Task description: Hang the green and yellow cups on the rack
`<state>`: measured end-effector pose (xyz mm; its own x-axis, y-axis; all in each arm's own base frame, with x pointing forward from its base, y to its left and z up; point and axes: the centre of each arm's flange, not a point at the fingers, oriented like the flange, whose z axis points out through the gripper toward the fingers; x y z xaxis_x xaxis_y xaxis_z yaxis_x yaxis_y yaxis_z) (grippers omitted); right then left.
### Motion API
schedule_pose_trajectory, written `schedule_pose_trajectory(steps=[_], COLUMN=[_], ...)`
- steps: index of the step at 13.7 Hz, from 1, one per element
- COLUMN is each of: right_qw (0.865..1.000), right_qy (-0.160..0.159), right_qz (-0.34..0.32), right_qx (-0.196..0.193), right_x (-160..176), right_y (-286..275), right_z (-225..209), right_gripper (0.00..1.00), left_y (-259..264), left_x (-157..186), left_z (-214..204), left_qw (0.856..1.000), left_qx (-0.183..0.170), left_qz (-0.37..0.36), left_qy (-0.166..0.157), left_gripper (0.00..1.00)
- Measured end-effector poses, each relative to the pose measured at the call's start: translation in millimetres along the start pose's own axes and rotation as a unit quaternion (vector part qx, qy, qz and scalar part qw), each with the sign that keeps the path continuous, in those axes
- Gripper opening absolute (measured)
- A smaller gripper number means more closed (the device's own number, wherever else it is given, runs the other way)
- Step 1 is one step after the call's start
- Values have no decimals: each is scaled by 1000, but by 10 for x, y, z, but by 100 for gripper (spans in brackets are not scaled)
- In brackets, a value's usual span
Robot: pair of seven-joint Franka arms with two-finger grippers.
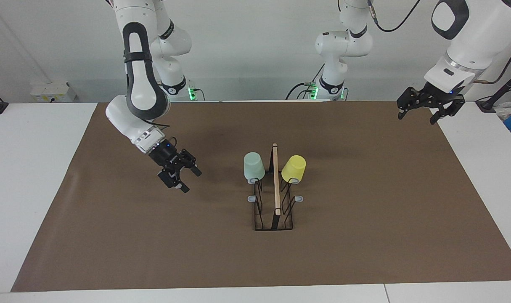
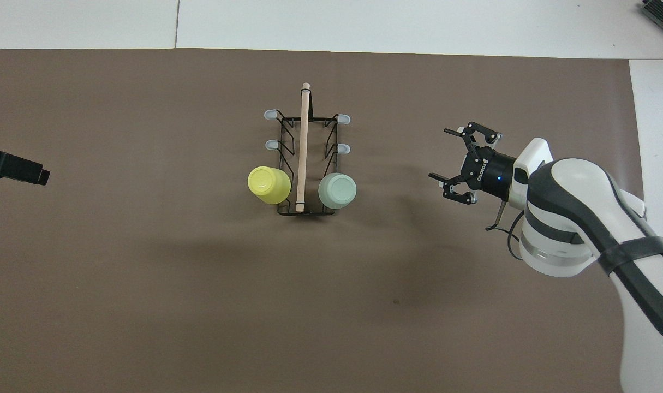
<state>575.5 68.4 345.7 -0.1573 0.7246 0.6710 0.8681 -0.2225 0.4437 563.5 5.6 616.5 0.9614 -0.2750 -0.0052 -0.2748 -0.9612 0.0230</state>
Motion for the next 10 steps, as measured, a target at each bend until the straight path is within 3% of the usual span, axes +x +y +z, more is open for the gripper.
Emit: schedule_pose_trajectory(steps=[6, 8, 10], right_qw=[994, 990, 980], right_qy=[-35, -66, -120], right_qz=[-37, -5, 47], right_qx=[95, 127, 154], right_x=[-22, 62, 201], right_y=[549, 721, 830], right_z=[-417, -548, -608], right_gripper=[100, 100, 100], left_y=[-19, -20, -19], left_x=[-8, -9, -8], left_z=[-5, -5, -5], left_qw=[1000, 1000, 1000], left_qx=[0, 0, 0], left_qz=[-3, -3, -3], left_qy=[0, 0, 0], left_gripper=[100, 100, 100])
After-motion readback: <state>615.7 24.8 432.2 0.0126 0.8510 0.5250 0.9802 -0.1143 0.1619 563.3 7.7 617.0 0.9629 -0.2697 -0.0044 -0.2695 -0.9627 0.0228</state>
